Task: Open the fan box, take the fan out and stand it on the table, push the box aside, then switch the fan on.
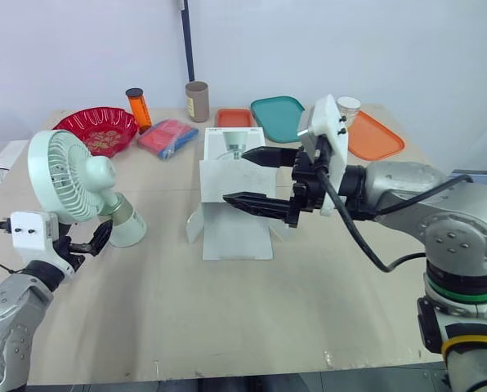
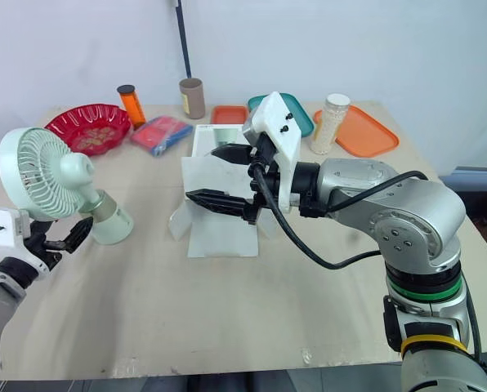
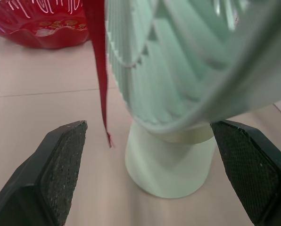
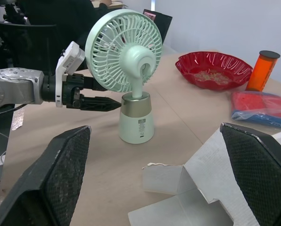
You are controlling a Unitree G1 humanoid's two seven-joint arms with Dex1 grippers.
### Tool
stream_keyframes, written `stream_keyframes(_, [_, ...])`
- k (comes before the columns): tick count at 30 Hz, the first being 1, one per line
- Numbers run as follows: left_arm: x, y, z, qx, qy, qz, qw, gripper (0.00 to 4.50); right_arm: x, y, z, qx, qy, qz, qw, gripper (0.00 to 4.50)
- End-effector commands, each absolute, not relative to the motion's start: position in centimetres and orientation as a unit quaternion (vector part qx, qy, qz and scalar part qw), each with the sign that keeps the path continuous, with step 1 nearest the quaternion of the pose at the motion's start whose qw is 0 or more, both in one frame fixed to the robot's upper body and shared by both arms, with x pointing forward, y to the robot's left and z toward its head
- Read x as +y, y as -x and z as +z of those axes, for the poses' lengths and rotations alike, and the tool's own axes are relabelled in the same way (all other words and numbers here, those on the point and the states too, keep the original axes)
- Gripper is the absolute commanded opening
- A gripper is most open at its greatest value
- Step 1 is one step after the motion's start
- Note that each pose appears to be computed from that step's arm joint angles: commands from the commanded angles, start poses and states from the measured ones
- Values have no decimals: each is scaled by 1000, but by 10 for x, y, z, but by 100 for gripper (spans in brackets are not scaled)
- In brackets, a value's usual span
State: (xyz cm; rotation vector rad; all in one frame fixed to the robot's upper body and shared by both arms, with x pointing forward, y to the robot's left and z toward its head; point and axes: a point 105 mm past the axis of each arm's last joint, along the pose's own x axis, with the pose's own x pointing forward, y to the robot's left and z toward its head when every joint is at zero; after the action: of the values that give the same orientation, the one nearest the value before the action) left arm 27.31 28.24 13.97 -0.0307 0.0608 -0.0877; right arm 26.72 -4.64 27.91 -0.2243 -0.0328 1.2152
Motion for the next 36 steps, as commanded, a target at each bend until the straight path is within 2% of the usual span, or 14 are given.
stream_keyframes(1, [284, -256, 155, 13, 18, -43, 999, 446, -47, -260, 290, -42, 111, 573, 811, 450])
stream_keyframes(6, [278, -236, 155, 36, 26, -60, 997, 446, -47, -260, 289, -41, 110, 574, 810, 450])
stream_keyframes(10, [285, -232, 155, 41, 32, -40, 998, 446, -47, -260, 288, -42, 109, 576, 809, 450])
stream_keyframes(12, [280, -225, 153, 53, 29, -58, 996, 446, -47, -260, 287, -43, 109, 575, 810, 450])
stream_keyframes(16, [270, -213, 160, 73, 14, -119, 990, 446, -51, -262, 286, -39, 107, 565, 817, 450])
stream_keyframes(20, [250, -194, 164, 116, -33, -238, 964, 446, -56, -261, 276, -26, 104, 552, 827, 450])
stream_keyframes(23, [236, -187, 169, 132, -68, -325, 934, 446, -63, -261, 254, 5, 111, 521, 847, 450])
stream_keyframes(29, [207, -179, 175, 129, -100, -444, 881, 446, -73, -252, 220, 40, 132, 472, 871, 450])
stream_keyframes(36, [177, -193, 189, 78, -98, -506, 853, 446, -82, -256, 203, 55, 137, 410, 900, 450])
